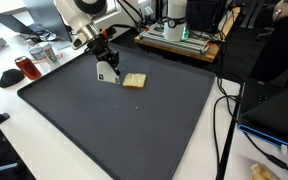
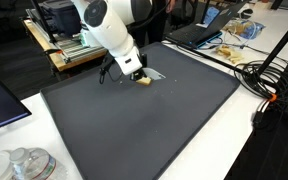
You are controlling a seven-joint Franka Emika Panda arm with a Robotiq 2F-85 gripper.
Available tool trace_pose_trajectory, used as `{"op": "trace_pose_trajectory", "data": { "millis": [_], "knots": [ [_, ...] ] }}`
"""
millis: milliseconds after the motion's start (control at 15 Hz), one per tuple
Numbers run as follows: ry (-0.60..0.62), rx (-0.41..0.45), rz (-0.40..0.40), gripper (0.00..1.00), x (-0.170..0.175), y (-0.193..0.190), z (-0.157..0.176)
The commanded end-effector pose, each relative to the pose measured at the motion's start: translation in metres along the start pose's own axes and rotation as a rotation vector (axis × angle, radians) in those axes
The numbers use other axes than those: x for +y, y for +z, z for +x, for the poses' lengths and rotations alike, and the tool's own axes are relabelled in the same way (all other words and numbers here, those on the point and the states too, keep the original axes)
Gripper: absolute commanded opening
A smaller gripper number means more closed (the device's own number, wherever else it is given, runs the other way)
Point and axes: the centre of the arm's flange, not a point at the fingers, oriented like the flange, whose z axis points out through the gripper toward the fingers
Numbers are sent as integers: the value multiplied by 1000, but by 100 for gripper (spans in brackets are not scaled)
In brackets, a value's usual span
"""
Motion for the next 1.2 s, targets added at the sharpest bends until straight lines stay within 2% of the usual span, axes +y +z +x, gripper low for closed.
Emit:
{"op": "trace_pose_trajectory", "data": {
  "millis": [0,267,400,600,867,1133],
  "knots": [
    [-28,126,-5,1,-22,-11,-42],
    [-34,223,-18,1,-32,-6,-75],
    [-30,276,-54,1,-37,-4,-94],
    [-29,311,-103,1,-46,-2,-118],
    [-19,326,-201,1,-61,6,-137],
    [-4,307,-309,1,-83,11,-140]
  ]
}}
